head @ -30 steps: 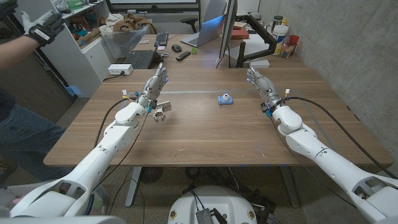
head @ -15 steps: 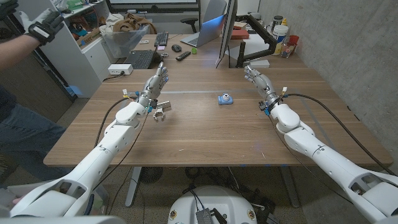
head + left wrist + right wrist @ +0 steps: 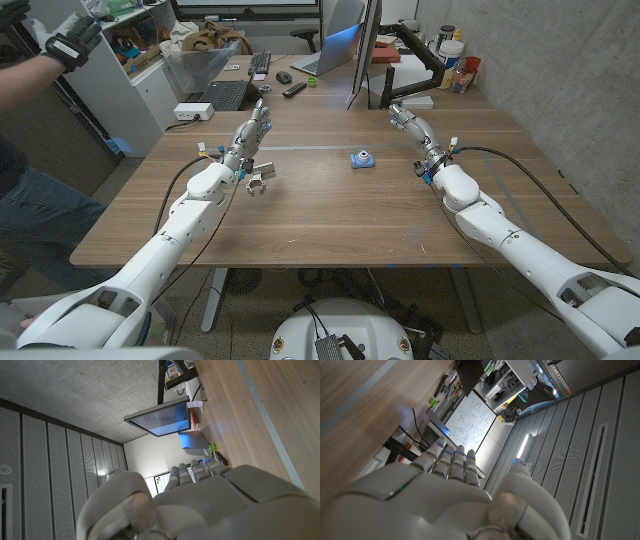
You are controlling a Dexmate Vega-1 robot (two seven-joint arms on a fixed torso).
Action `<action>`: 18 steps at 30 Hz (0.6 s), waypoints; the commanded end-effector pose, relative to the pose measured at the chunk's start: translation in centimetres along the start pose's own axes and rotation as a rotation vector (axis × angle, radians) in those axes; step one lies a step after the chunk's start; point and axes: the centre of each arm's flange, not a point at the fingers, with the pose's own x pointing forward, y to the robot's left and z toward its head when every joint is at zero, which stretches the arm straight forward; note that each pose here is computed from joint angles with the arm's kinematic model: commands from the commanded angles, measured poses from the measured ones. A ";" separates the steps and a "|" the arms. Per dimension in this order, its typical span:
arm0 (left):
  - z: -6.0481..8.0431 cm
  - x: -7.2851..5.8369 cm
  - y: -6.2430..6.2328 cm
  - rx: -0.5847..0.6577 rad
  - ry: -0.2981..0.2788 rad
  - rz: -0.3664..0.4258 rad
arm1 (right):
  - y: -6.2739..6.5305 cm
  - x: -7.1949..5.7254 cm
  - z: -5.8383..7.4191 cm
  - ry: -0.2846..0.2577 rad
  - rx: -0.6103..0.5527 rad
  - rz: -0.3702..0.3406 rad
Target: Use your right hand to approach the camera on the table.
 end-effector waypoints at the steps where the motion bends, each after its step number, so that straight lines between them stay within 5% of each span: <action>1: 0.3 0.2 -0.2 0.012 0.002 -0.001 | 0.2 0.4 0.3 -0.017 -0.027 0.011; 18: 0.7 0.2 -0.1 0.021 -0.001 0.002 | 0.5 1.1 0.9 -0.049 -0.066 0.037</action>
